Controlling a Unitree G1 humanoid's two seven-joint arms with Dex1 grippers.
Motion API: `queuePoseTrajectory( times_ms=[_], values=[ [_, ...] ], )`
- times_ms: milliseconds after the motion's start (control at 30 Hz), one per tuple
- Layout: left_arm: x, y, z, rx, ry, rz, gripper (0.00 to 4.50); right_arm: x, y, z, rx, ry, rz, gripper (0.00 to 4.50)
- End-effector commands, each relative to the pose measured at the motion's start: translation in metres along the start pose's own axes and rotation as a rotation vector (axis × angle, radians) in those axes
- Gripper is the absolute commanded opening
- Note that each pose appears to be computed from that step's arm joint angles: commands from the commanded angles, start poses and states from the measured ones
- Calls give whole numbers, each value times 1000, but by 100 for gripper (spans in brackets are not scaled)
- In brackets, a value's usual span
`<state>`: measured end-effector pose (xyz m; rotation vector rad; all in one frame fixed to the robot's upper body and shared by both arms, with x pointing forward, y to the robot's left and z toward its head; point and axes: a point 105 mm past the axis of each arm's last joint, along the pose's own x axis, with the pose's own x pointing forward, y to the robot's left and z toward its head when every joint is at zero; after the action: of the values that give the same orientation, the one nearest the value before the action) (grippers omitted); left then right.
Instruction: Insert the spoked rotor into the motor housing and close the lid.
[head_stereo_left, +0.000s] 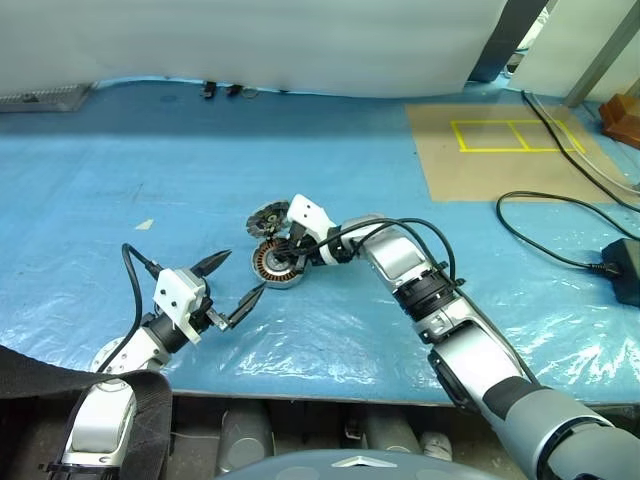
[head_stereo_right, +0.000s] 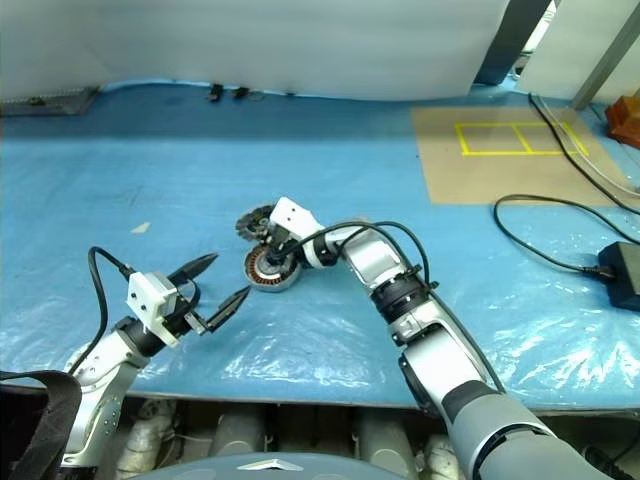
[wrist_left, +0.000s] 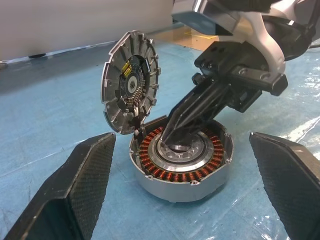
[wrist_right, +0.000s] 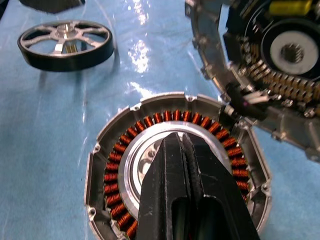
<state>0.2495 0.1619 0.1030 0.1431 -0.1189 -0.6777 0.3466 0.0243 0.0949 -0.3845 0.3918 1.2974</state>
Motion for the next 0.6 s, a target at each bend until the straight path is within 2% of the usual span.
queuePoseTrajectory(
  times_ms=[33,400,533,600],
  values=[
    [-2,1,6,24,-20,2,450,3,6,-2,-32,18,19,5],
    [-1,4,8,34,-21,0,450,2,12,-19,-63,79,48,5],
    [-1,3,8,33,-21,-1,450,-1,10,-11,-19,20,48,5],
    [0,4,8,33,-20,0,450,-1,9,-9,60,-14,53,5]
  ],
)
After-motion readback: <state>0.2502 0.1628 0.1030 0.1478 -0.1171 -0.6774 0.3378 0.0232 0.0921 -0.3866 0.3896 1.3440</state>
